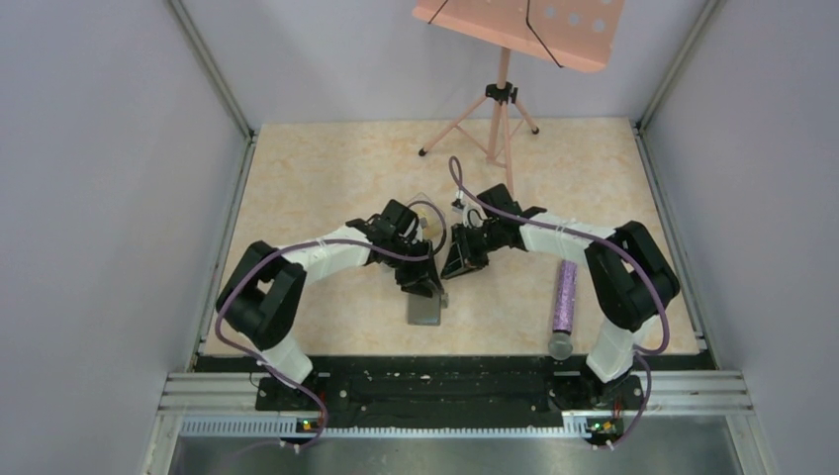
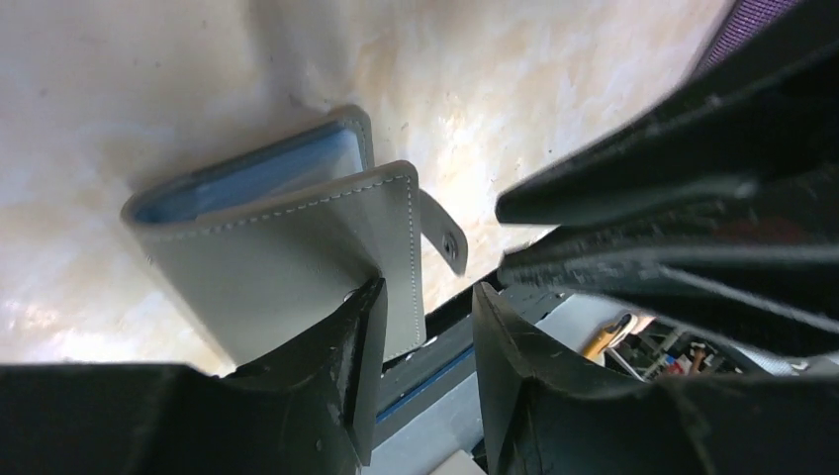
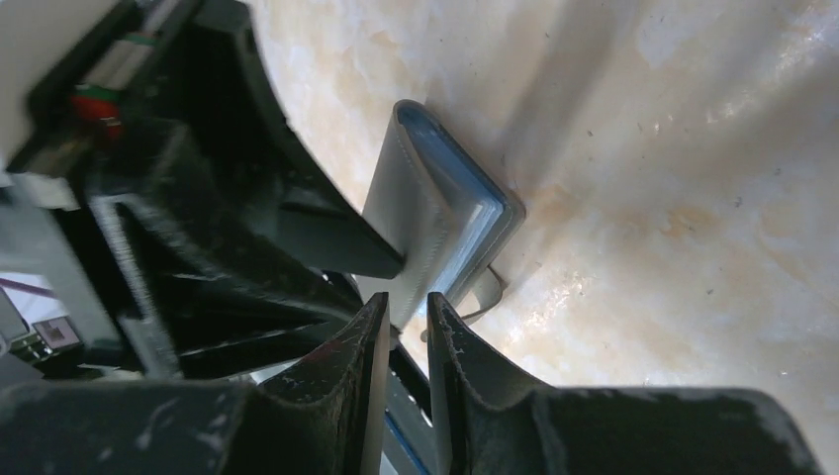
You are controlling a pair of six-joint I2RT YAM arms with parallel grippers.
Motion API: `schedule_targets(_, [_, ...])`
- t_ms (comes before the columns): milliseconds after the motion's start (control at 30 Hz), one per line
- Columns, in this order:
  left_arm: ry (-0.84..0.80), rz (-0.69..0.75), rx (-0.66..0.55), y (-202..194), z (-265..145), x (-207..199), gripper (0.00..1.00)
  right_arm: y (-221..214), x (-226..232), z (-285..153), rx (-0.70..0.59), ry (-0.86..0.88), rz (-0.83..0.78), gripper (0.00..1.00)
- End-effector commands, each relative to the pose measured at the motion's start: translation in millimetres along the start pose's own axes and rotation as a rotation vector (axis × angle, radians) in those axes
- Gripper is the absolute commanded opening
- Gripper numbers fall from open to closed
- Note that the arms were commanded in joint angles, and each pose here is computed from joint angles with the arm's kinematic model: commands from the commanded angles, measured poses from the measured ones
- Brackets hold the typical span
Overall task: Put the credit cards into the card holder
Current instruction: Close the card holder at the center of the board.
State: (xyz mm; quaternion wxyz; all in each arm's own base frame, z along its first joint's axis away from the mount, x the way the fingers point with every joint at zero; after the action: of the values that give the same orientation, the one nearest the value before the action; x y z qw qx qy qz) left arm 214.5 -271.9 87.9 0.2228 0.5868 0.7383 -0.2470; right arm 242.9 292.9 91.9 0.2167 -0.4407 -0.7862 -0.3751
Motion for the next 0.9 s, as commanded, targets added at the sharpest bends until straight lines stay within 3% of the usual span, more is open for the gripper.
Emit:
schedule_targets(0, [-0.049,-0.001,0.033,4,20,-4,0.42,6,10,-11,-0.041,0.028,-0.029,0.21])
schedule_targets(133, [-0.018,-0.005,0.030,5,27,5,0.31,-7,4,-10,-0.008,0.017,-0.024,0.20])
schedule_targets(267, [-0.005,-0.005,0.019,6,26,8,0.08,-13,2,-6,0.019,0.041,-0.021,0.17])
schedule_targets(367, [0.001,-0.003,0.011,5,24,8,0.04,-13,0,1,0.033,0.068,-0.014,0.13])
schedule_targets(500, [-0.002,0.004,-0.001,4,19,7,0.05,-7,-3,10,0.035,0.099,-0.003,0.09])
schedule_targets(700, [-0.055,0.029,-0.032,3,9,-9,0.27,-2,-9,22,0.037,0.119,0.004,0.07])
schedule_targets(867, [-0.069,0.036,-0.015,-1,10,-14,0.31,-6,-17,29,0.054,0.110,0.022,0.06])
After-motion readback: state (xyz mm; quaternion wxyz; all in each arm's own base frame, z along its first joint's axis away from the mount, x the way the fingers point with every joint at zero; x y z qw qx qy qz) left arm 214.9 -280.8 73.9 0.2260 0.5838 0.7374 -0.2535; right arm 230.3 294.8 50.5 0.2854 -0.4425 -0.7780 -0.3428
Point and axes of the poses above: each gripper's point midway between its finger pads, its own z axis out along the fingers, its own x axis along the line the jaws close on, y = z × x, the point moved 2 cm from there along -z, back along the fingers, and after that the axes turned 13 degrees about -z, right-handed, at the moved point
